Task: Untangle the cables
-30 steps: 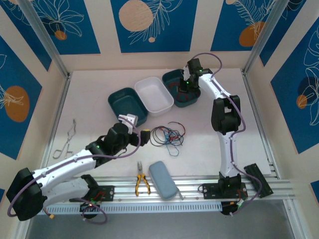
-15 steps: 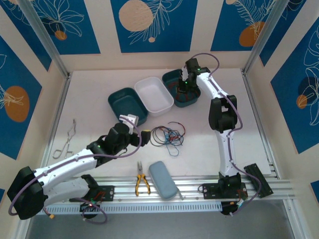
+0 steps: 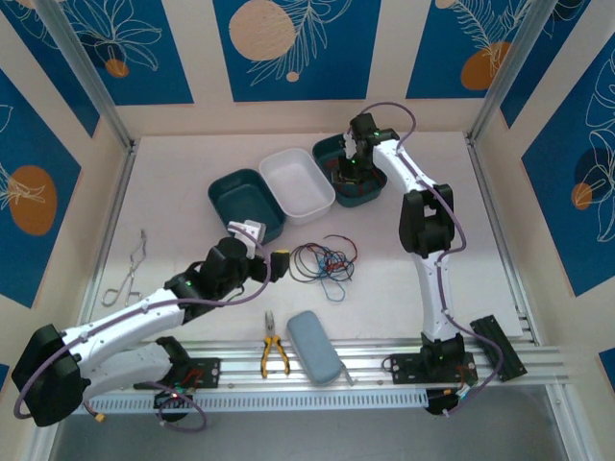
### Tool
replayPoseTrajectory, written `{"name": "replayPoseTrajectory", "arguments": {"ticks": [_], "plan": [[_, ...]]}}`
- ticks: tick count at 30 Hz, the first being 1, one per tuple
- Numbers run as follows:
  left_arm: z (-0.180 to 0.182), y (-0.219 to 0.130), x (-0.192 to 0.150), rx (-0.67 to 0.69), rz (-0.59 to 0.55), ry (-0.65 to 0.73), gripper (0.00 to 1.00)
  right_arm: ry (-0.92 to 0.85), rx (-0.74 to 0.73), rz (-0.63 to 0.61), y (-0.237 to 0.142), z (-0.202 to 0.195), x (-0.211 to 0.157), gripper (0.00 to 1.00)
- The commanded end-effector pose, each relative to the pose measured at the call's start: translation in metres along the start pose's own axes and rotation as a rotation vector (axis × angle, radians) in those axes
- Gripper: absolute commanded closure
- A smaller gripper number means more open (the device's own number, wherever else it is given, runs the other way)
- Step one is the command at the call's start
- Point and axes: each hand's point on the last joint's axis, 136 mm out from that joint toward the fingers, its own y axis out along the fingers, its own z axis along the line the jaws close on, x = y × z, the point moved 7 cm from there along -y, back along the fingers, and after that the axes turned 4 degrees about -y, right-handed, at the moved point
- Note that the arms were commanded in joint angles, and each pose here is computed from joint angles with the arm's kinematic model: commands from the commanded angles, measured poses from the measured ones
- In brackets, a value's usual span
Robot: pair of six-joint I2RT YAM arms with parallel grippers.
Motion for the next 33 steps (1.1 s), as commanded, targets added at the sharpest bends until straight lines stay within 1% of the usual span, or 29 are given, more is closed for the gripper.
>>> {"name": "replayPoseTrajectory", "arguments": {"ticks": [1,9,12,15,20,22,27,30,33], "plan": [[0.001,-0.003,-0.001,0.008,-0.011,-0.009,0.00,-0.026,-0.006,-0.113,-0.061,0.022,0.012,0.66],[0.001,-0.003,-0.002,-0.003,-0.008,-0.012,0.00,-0.019,-0.050,-0.177,-0.102,0.037,0.001,0.64],[0.000,-0.002,0.000,-0.003,-0.011,-0.019,0.00,0.006,-0.061,-0.188,-0.116,0.041,-0.012,0.64],[-0.003,0.001,0.003,-0.010,-0.015,-0.037,0.00,0.043,-0.071,-0.187,-0.127,0.044,-0.033,0.64],[-0.017,0.017,0.011,-0.058,0.023,-0.018,0.00,0.128,-0.064,-0.157,-0.130,0.044,-0.081,0.63],[-0.023,0.027,0.011,-0.068,0.057,-0.008,0.00,0.158,-0.056,-0.142,-0.130,0.042,-0.098,0.62],[-0.038,0.058,0.008,-0.110,0.155,0.002,0.00,0.214,-0.054,-0.057,-0.121,0.035,-0.141,0.63],[-0.048,0.076,0.004,-0.150,0.206,-0.008,0.02,0.250,-0.070,-0.011,-0.114,0.028,-0.164,0.63],[-0.055,0.092,-0.002,-0.180,0.260,-0.007,0.06,0.273,-0.073,0.027,-0.106,0.023,-0.178,0.63]]}}
